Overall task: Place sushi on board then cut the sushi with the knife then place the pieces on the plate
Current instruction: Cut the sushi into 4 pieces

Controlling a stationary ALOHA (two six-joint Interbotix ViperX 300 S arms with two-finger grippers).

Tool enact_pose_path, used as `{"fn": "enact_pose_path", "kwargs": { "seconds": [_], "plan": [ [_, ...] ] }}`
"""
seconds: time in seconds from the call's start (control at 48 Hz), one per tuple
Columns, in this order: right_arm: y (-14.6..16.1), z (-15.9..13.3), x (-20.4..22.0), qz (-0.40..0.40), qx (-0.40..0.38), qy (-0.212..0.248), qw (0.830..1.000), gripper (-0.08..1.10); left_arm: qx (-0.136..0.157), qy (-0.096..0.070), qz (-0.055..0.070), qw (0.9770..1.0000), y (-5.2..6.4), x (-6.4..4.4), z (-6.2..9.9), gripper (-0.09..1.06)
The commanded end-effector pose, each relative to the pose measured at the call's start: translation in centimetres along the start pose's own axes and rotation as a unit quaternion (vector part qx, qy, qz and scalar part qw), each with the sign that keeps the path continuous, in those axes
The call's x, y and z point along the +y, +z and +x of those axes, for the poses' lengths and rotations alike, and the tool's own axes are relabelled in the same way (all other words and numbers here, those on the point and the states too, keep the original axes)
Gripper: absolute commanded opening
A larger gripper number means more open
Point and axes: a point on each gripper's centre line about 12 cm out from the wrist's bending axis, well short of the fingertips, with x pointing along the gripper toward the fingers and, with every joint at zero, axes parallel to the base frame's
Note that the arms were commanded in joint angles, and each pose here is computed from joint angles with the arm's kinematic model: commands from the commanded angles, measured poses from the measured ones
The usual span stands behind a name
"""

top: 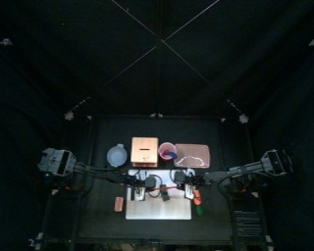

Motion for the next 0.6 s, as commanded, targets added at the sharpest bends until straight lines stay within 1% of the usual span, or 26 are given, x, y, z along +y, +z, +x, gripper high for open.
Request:
{"fn": "enact_pose_path", "kwargs": {
  "seconds": [0.021,0.146,0.292,0.396,0.5,0.604],
  "plan": [
    [0.6,-0.3,-0.2,0.005,-0.009,-0.001,1.0,0.5,-0.016,-0.005,0.005,0.9998,1.3,-0.5,-0.3,0.46],
    [0.4,0.0,-0.3,0.006,-0.003,-0.003,1.0,0.5,-0.014,-0.004,0.004,0.9999,1.2,-0.4,-0.2,0.42],
    [0.0,0.6,-0.5,0.005,0.012,-0.01,1.0,0.5,-0.007,-0.002,0.003,1.0,0.9,-0.3,0.2,0.42],
    [-0.2,0.9,-0.6,0.003,0.017,-0.013,1.0,0.5,-0.005,-0.001,0.0,1.0,0.9,-0.1,0.4,0.42],
    [-0.4,1.2,-1.0,0.007,0.026,-0.02,0.999,0.5,-0.003,0.0,0.002,1.0,0.8,-0.1,0.7,0.42],
    [-0.6,1.3,-1.3,0.011,0.033,-0.025,0.999,0.5,-0.001,0.0,0.002,1.0,0.8,0.0,1.0,0.42]
  ]
}}
